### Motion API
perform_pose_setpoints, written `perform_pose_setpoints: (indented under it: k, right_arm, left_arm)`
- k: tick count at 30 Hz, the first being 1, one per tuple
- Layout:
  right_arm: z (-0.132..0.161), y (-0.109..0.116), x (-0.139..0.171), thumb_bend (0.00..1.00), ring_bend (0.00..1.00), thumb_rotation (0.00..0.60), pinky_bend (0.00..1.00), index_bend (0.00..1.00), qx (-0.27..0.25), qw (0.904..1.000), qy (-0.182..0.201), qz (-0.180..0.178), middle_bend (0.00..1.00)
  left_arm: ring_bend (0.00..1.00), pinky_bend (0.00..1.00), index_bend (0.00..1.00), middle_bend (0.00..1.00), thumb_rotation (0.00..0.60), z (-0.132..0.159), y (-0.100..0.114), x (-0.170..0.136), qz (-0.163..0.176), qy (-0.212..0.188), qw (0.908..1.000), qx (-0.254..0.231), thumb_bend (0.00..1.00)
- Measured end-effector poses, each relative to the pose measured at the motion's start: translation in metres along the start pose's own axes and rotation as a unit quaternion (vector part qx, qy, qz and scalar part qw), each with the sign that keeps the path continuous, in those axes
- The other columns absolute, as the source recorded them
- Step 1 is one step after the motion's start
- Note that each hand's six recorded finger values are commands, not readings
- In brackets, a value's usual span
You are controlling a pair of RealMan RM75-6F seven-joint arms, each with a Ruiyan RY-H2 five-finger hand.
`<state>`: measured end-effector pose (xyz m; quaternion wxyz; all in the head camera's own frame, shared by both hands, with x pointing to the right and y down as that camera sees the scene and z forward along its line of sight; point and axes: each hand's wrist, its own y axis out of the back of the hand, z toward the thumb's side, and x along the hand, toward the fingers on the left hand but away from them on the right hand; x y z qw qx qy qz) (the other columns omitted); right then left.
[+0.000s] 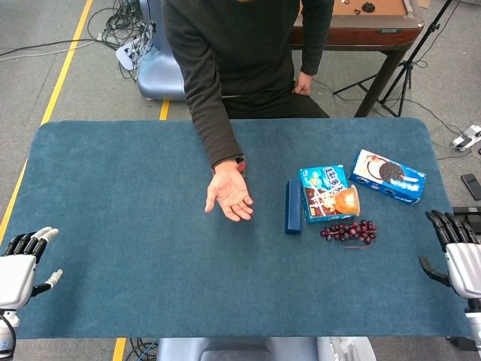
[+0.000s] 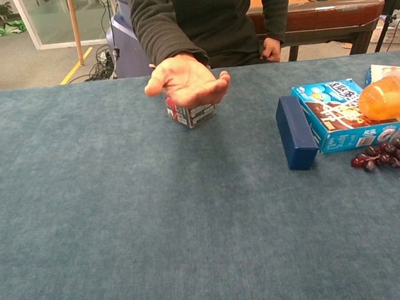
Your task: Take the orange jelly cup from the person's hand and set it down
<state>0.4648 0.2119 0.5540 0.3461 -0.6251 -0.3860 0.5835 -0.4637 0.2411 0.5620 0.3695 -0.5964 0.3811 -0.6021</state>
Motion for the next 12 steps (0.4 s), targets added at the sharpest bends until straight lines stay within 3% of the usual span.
perform_pose_setpoints:
  k: [12]
  right_arm:
    - [0.0077, 0.0016, 0.0001, 0.32, 0.03, 0.6, 0.11, 0.0, -0.001, 0.9999, 0.014, -0.006, 0.08]
  left_arm:
    - [0.16, 0.12, 0.19, 0.19, 0.6, 0.0, 0.0, 0.0, 0.0, 0.0, 1.0, 0.0, 0.22]
